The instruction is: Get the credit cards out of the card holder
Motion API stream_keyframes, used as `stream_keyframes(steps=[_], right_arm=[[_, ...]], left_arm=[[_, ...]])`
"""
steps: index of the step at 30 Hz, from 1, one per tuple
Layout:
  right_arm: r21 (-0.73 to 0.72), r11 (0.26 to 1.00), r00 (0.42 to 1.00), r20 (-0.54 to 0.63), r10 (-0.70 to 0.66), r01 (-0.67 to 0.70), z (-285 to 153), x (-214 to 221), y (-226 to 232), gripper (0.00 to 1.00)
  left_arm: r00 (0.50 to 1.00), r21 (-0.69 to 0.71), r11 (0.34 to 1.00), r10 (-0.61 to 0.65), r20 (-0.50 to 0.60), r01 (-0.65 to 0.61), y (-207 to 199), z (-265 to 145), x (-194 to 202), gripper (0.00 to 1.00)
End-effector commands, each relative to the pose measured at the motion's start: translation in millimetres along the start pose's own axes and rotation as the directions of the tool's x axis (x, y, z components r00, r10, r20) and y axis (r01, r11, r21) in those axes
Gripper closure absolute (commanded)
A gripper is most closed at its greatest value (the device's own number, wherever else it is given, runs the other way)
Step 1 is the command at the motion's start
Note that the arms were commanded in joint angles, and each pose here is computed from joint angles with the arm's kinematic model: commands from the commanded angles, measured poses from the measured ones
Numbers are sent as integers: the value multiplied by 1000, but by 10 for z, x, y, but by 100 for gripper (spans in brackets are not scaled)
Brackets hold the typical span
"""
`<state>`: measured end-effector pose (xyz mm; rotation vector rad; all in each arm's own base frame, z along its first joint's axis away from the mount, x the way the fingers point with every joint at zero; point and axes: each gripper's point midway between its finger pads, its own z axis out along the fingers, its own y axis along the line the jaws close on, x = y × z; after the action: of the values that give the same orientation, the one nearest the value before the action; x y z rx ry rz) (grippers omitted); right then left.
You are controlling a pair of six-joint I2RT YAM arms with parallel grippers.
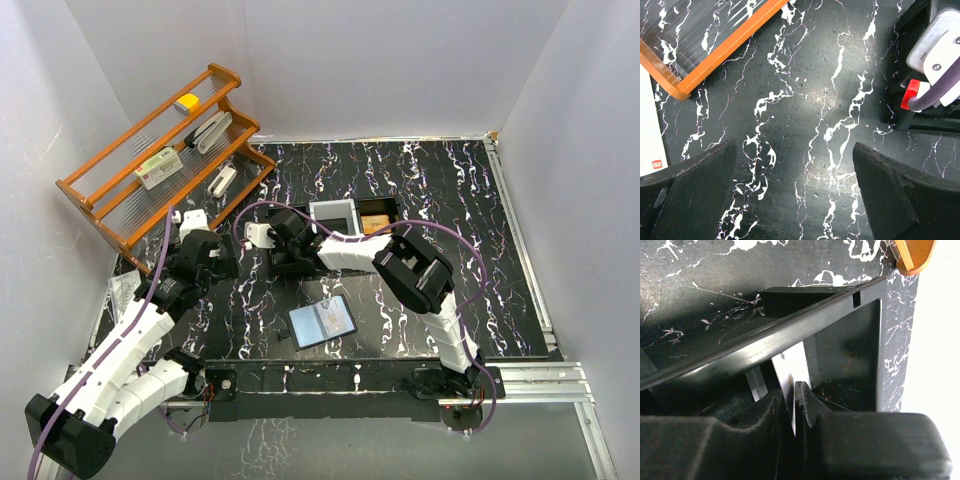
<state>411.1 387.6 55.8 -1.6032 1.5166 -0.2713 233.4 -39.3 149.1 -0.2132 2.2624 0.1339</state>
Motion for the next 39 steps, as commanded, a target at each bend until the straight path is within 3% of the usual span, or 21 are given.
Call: stream_keyframes(steps=[1, 13, 28, 31, 34, 39], right_arm=[[86, 996, 998, 63, 5, -11, -52, -230, -320, 80], [89, 995, 994, 103, 37, -47, -147, -272, -338, 52], [67, 967, 934, 284, 219, -247, -518, -650, -651, 42], [73, 918, 872, 352, 341, -389, -784, -749, -835, 41], [46, 813, 756, 401, 517, -580, -1140, -734, -945, 40], [49, 497, 467, 433, 771, -866, -1732, -410, -1026, 26]], left_arm=[[999, -20, 1000, -22, 26, 22, 59, -41, -95, 1], [1000, 5, 1000, -13, 8, 13, 11, -6, -73, 1], [1000, 15, 1000, -11, -3, 11, -14, 10, -61, 1], [1000, 23, 1000, -9, -6, 9, -26, 14, -50, 1], [1000, 38, 999, -9, 0, 9, -50, 15, -55, 1], [1000, 80, 997, -5, 7, 4, -116, 15, -55, 1]])
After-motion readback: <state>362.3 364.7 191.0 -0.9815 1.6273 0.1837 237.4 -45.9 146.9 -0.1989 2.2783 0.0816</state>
